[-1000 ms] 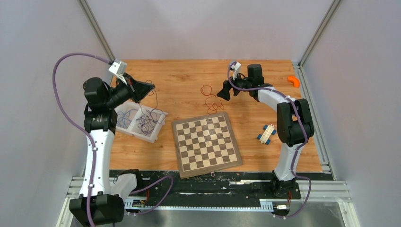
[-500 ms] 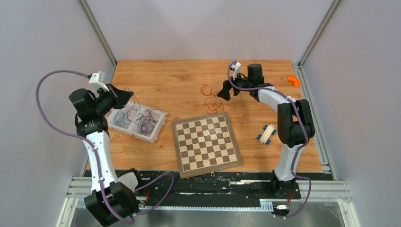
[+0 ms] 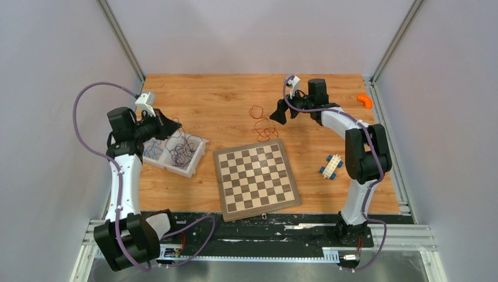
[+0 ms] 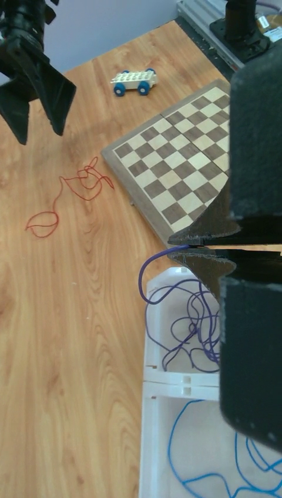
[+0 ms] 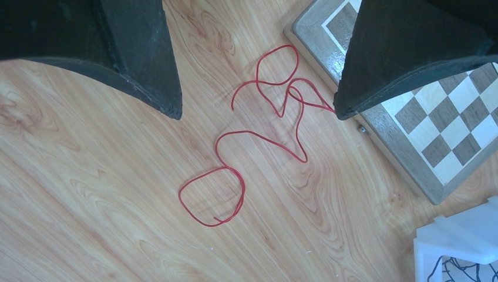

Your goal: Untangle the cables

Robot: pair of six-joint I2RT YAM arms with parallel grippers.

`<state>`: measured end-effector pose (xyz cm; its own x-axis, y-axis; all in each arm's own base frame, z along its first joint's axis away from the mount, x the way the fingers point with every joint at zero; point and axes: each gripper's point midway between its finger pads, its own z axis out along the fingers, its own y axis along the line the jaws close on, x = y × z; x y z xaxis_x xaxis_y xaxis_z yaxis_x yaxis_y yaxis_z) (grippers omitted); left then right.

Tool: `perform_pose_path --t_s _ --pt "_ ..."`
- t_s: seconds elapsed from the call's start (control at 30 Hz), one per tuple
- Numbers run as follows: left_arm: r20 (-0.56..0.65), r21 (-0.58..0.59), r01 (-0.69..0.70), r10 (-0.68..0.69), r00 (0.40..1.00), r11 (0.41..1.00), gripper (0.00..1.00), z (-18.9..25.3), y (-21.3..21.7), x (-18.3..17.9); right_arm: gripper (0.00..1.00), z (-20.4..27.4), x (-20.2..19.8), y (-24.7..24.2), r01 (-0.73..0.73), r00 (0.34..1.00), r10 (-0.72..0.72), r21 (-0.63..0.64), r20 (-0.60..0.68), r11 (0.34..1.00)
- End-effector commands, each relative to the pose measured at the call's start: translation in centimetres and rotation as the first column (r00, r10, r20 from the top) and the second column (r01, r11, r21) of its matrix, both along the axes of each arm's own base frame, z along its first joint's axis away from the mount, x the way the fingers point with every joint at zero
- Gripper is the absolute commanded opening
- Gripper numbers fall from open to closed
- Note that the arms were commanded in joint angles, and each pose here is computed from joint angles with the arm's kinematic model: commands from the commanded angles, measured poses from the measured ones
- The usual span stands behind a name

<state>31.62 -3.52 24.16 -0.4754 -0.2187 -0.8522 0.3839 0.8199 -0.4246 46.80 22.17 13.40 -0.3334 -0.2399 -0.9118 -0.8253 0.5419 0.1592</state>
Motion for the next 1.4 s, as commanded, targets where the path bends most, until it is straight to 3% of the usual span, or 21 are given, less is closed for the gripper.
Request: perform_pose_path --t_s 0.0,0.2,0.4,0.5,0.6,0.7,0.83,0.97,1.23,1.37 --pt "-0.119 0.011 -0.036 0.037 0.992 0.999 0.00 -4.3 0.6 0.6 1.00 3.0 0.3 -0.3 0.002 0.997 -0.003 0.014 0.074 1.000" --pt "-0.329 0.088 -0.018 0.047 0.943 0.996 0.00 -10.6 1.0 -0.1 1.00 3.0 0.2 -0.9 0.015 0.998 -0.016 0.012 0.065 1.000" --pt "-0.475 0.199 0.023 0.076 0.877 0.980 0.00 -14.2 0.4 0.5 1.00 2.6 0.0 -1.2 0.021 0.999 -0.022 0.007 0.044 1.000" --pt "-0.491 0.311 -0.021 0.179 0.853 0.950 0.00 -15.5 1.6 1.4 1.00 2.7 0.1 -1.2 0.026 0.999 -0.026 0.007 0.047 1.000" --pt "-0.501 0.374 -0.043 0.241 0.831 0.926 0.08 -16.3 1.7 2.6 1.00 2.7 0.2 -1.3 0.033 0.998 -0.033 0.003 0.049 0.999" --pt "-0.505 0.390 -0.027 0.238 0.829 0.921 0.17 -16.8 0.7 3.3 1.00 2.8 0.3 -1.4 0.039 0.998 -0.039 -0.001 0.052 0.999" --pt "-0.545 0.401 0.017 0.224 0.808 0.916 0.21 -18.6 -1.0 3.6 1.00 3.1 0.5 -1.5 0.042 0.998 -0.042 0.000 0.056 0.999" --pt "-0.539 0.370 0.001 0.214 0.815 0.929 0.25 -17.3 -1.6 3.9 1.00 3.2 0.5 -1.5 0.043 0.997 -0.043 -0.004 0.058 0.999" --pt "-0.435 0.344 -0.013 0.172 0.884 0.939 0.55 -11.0 -2.2 3.4 1.00 2.5 0.5 -1.5 0.026 0.999 -0.025 -0.018 0.042 1.000" --pt "-0.395 0.347 -0.003 0.149 0.907 0.938 0.81 -8.3 -2.3 2.9 1.00 1.1 0.7 -1.5 0.015 1.000 -0.015 -0.041 -0.007 0.999"
